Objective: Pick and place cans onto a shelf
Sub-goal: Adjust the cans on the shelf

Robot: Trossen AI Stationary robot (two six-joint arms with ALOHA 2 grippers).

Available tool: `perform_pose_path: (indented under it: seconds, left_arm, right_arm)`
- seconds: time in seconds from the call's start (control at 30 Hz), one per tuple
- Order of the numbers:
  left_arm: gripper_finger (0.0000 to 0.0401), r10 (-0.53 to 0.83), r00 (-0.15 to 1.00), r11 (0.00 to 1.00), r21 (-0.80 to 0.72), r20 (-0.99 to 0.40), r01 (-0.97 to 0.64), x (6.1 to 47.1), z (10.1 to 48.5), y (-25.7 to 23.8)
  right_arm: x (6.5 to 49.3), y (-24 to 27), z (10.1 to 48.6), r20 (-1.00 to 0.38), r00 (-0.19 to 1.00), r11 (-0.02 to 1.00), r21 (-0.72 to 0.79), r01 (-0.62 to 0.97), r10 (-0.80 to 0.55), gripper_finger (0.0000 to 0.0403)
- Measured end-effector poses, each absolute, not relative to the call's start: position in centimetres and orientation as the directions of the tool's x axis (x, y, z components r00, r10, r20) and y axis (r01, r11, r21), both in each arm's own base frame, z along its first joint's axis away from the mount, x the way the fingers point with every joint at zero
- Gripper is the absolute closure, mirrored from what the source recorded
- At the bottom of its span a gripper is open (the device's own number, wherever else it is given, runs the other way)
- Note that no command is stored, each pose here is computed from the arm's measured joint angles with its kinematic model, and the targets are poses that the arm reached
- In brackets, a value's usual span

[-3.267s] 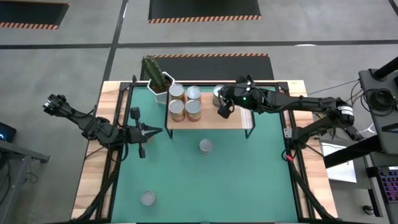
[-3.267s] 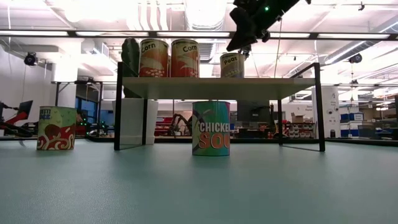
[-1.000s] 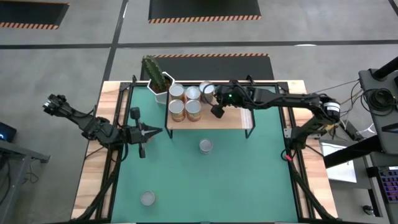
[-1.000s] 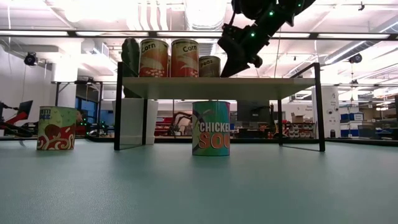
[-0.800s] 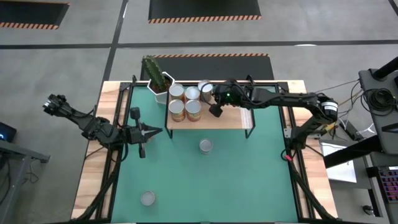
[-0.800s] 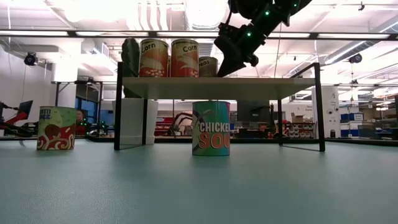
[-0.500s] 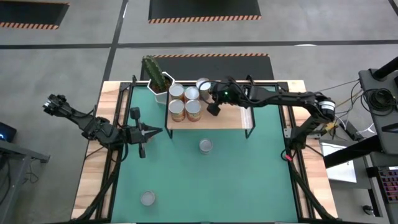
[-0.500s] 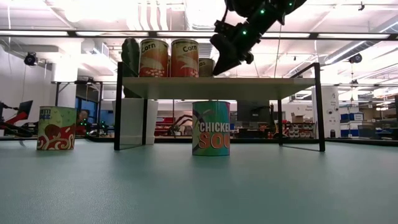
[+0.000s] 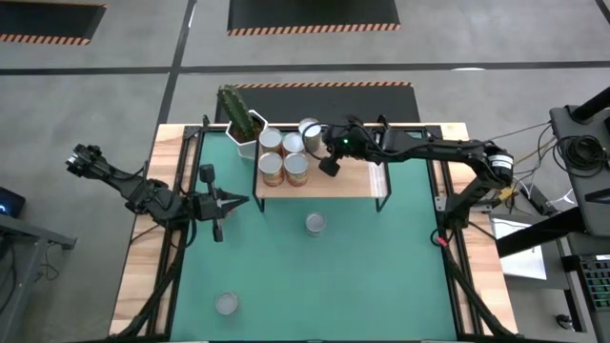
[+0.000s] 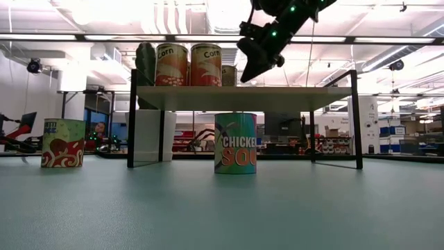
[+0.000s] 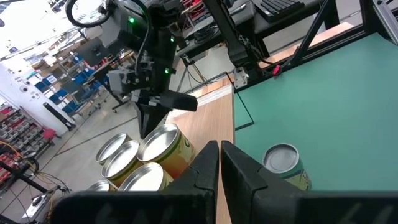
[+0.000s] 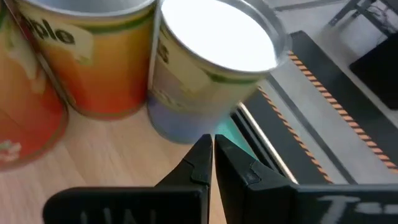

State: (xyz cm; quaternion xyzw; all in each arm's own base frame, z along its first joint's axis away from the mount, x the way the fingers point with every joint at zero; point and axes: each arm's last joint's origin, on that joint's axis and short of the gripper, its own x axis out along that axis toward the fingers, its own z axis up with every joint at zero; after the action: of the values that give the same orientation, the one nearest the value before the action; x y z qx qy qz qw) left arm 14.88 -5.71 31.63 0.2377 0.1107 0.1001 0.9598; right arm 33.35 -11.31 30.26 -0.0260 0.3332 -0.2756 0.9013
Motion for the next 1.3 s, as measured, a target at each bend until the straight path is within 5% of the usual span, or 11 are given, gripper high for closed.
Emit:
perform_pose_path:
  seconds: [0.3,0.5,1.3]
  left_arm:
    - [0.0401,0.245,0.955,0.867,0.478,-0.165,-0.139,14.9,31.6,-5.7]
    - [0.0401,0.244,0.956,0.867,0.478,-0.165,-0.139,14.9,31.6,-5.7]
    - [0.0401,0.244,0.956,0.867,0.478,-0.165,-0.139,14.9,31.6,-5.7]
  right_arm:
    - [31.8,-14.9,30.5,-0.585,0.568,0.791,-0.236,0.564,-0.579,0.0394]
    - [32.5,-17.5,29.7,-0.521,0.683,0.837,-0.123,0.533,-0.511,0.0394]
    - [34.3,-17.5,29.1,-0.461,0.760,0.869,-0.052,0.491,-0.458,0.0394]
